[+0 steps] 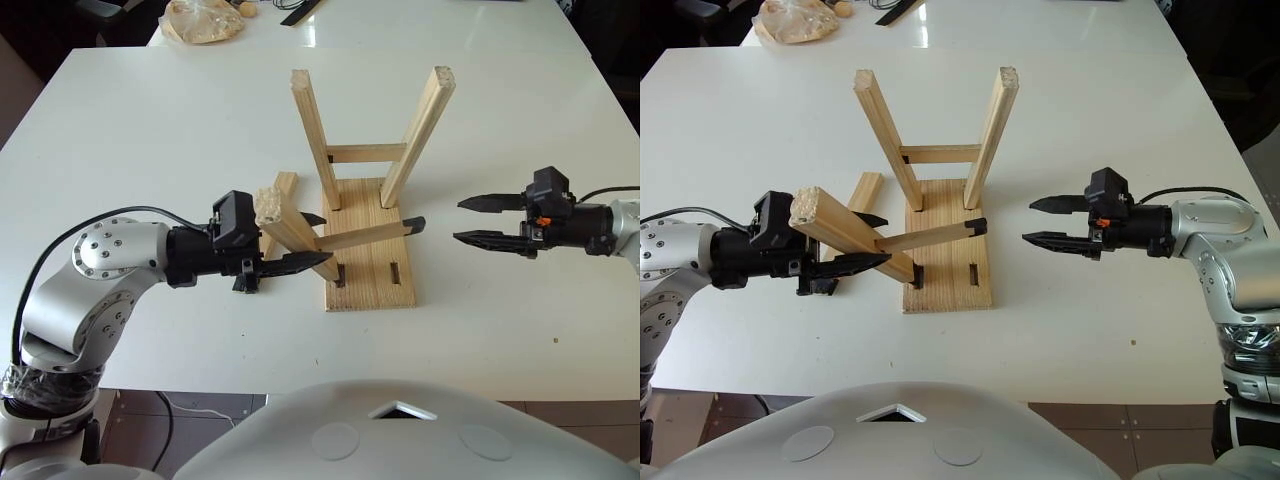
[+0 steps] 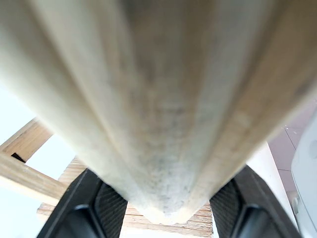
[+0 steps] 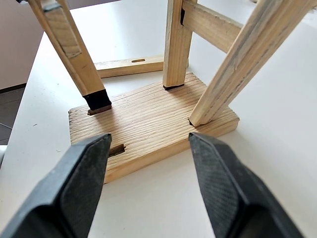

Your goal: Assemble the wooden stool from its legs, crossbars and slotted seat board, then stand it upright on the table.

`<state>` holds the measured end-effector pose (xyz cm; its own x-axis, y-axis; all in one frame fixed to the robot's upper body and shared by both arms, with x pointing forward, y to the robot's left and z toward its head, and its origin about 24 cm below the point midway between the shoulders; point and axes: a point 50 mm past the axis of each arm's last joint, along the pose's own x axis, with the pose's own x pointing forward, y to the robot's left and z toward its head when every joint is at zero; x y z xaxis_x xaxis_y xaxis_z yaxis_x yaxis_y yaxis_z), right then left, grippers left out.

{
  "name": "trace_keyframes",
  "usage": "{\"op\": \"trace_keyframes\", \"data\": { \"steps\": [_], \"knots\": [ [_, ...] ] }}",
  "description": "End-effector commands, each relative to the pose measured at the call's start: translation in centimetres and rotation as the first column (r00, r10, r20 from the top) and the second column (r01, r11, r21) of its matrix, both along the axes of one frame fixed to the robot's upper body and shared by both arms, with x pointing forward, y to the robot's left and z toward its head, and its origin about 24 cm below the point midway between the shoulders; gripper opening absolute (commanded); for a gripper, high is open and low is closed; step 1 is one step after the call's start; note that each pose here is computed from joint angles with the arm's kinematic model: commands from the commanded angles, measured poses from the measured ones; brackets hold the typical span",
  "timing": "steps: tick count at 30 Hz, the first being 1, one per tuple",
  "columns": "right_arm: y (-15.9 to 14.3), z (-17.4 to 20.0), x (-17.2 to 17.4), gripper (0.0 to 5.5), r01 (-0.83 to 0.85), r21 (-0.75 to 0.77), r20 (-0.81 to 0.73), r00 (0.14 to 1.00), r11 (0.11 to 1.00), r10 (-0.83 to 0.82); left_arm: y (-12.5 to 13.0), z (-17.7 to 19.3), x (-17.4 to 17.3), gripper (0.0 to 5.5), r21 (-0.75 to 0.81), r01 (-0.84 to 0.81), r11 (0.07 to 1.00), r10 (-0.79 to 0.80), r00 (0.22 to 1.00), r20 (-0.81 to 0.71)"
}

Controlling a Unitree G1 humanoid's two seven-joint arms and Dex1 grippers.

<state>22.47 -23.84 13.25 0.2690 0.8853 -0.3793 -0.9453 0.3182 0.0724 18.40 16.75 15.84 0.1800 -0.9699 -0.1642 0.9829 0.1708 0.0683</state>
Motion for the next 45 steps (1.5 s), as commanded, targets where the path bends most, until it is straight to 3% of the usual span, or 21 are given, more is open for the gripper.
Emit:
{"op": "trace_keyframes", "data": {
  "steps": [1,24,29,36,45],
  "knots": [
    [0.3,0.2,0.3,2.87,-0.002,-0.004,0.018,1.000,1.000,0.002,0.0,-1.2,0.0,2.06,0.020,-0.007,1.000,0.008,0.999,-0.042],
    [0.7,0.0,0.4,2.87,-0.001,0.029,0.034,0.999,1.000,0.000,-0.7,0.1,0.2,2.05,0.008,0.065,0.998,-0.065,0.998,0.019],
    [0.8,0.1,0.6,2.87,-0.003,0.031,0.037,0.999,1.000,0.002,-0.7,-0.9,0.2,2.05,0.045,0.071,0.996,-0.071,0.997,0.005],
    [1.1,-0.2,0.5,2.87,-0.011,0.033,0.038,0.999,0.999,0.010,-0.6,-5.0,-0.5,2.05,0.261,0.113,0.959,-0.119,0.993,0.005],
    [1.6,-0.6,0.4,2.87,-0.024,0.042,0.027,0.999,0.999,0.023,-0.5,-6.4,-0.1,2.05,0.266,0.114,0.957,-0.093,0.992,-0.090]
  ]
}}
